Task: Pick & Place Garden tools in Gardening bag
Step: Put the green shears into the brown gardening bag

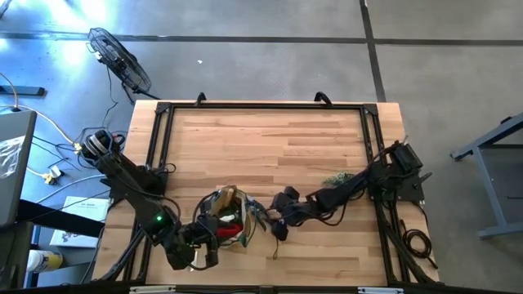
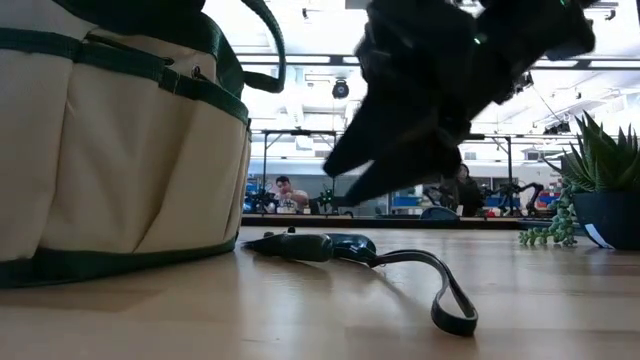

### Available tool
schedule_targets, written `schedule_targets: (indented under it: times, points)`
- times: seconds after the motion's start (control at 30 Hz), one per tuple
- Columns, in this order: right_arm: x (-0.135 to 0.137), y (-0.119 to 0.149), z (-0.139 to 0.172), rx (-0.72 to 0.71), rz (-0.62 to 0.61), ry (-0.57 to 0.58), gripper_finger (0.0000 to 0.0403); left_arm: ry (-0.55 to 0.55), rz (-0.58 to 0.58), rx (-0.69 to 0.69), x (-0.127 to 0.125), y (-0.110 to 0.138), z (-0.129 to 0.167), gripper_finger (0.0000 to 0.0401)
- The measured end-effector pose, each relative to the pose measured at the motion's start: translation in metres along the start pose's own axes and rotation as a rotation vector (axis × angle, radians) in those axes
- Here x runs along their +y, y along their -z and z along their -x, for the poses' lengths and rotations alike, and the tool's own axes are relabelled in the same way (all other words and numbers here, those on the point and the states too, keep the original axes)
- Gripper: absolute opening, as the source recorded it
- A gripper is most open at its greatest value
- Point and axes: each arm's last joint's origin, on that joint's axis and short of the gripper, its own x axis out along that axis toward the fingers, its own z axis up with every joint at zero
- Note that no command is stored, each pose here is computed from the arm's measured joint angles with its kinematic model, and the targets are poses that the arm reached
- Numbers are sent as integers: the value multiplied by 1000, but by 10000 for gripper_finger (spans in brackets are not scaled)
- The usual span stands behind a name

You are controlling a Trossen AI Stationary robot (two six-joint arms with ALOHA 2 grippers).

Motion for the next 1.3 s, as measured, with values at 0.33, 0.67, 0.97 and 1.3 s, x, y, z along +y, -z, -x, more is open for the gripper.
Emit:
schedule_targets:
  times: [0.33, 0.67, 0.97, 1.3]
  points:
    - [1, 2, -25, 122, 51, 108, 265, 2, 0, 3, 0, 0, 0, 118]
    - [-3, 4, -30, 122, 48, 137, 265, 13, -6, 15, 0, 1, 0, 118]
    - [-15, 9, -42, 152, 31, 187, 265, 11, -12, 20, 0, 1, 0, 118]
    - [-19, 12, -44, 174, 109, 214, 160, 4, -26, 31, 1, 2, 0, 118]
